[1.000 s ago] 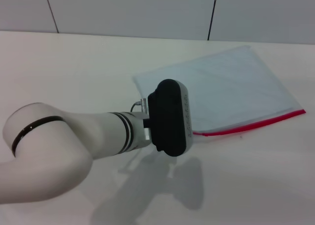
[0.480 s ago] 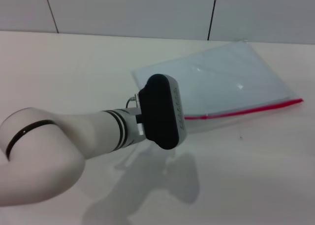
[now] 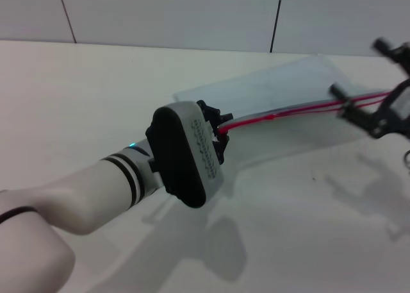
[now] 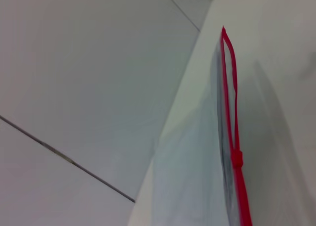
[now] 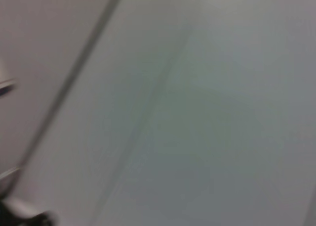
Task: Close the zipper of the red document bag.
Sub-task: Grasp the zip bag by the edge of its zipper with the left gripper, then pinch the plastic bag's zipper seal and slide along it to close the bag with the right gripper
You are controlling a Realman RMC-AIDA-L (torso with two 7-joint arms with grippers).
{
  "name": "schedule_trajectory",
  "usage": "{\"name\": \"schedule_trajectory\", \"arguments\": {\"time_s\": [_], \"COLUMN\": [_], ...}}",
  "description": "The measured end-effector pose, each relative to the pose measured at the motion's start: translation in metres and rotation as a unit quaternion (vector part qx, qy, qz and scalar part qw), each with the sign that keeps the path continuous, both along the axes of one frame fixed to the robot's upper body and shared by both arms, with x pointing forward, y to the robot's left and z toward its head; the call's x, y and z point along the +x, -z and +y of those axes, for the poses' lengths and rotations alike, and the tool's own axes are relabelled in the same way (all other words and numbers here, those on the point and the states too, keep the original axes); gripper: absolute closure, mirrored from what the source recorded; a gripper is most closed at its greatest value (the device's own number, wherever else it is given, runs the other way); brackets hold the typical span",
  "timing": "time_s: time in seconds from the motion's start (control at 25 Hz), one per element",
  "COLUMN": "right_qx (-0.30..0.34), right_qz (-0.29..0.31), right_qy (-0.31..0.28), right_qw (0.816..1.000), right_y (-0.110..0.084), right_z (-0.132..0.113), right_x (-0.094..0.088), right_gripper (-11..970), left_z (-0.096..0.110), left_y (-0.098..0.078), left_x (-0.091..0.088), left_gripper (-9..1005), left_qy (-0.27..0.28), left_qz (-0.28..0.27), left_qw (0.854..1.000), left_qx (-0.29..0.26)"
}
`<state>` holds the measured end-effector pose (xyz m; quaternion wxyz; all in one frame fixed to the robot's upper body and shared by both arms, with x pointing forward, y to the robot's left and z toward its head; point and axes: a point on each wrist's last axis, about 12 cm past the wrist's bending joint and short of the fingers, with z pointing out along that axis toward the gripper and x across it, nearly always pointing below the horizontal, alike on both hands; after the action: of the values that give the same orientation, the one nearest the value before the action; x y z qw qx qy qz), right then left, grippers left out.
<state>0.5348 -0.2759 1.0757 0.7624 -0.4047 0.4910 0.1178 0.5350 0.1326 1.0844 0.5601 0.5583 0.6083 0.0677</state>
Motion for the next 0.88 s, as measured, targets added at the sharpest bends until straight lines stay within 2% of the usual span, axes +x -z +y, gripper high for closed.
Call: {"name": "schedule_trajectory", "arguments": {"time_s": [0.16, 0.36, 0.52, 0.88], "right_qx": [-0.067, -0.131, -0.173, -0.221], "right_qz": [0.005, 0.014, 0.017, 0.015], "right_qy": [-0.061, -0.107, -0.123, -0.126], "right_qw": [0.996, 0.986, 0.977, 0.967], "right_y": [0.0, 0.0, 0.0, 0.002], "right_z": [0.016, 0.035, 0.044, 0.042], "right_x": [0.01, 0.025, 0.035, 0.042], "right_gripper": [77, 79, 80, 82], "left_z": [-0.003, -0.008, -0.011, -0.011], "left_y": [0.0, 0.002, 0.0, -0.002], "left_x": [-0.008, -0.013, -0.014, -0.015], "left_gripper": [940, 937, 935, 930], "left_qy": [0.012, 0.024, 0.03, 0.031], "left_qz": [-0.018, -0.016, -0.018, -0.019], "left_qw": [1.0, 1.0, 0.999, 0.999], "left_qx": [0.0, 0.001, 0.0, -0.001]}}
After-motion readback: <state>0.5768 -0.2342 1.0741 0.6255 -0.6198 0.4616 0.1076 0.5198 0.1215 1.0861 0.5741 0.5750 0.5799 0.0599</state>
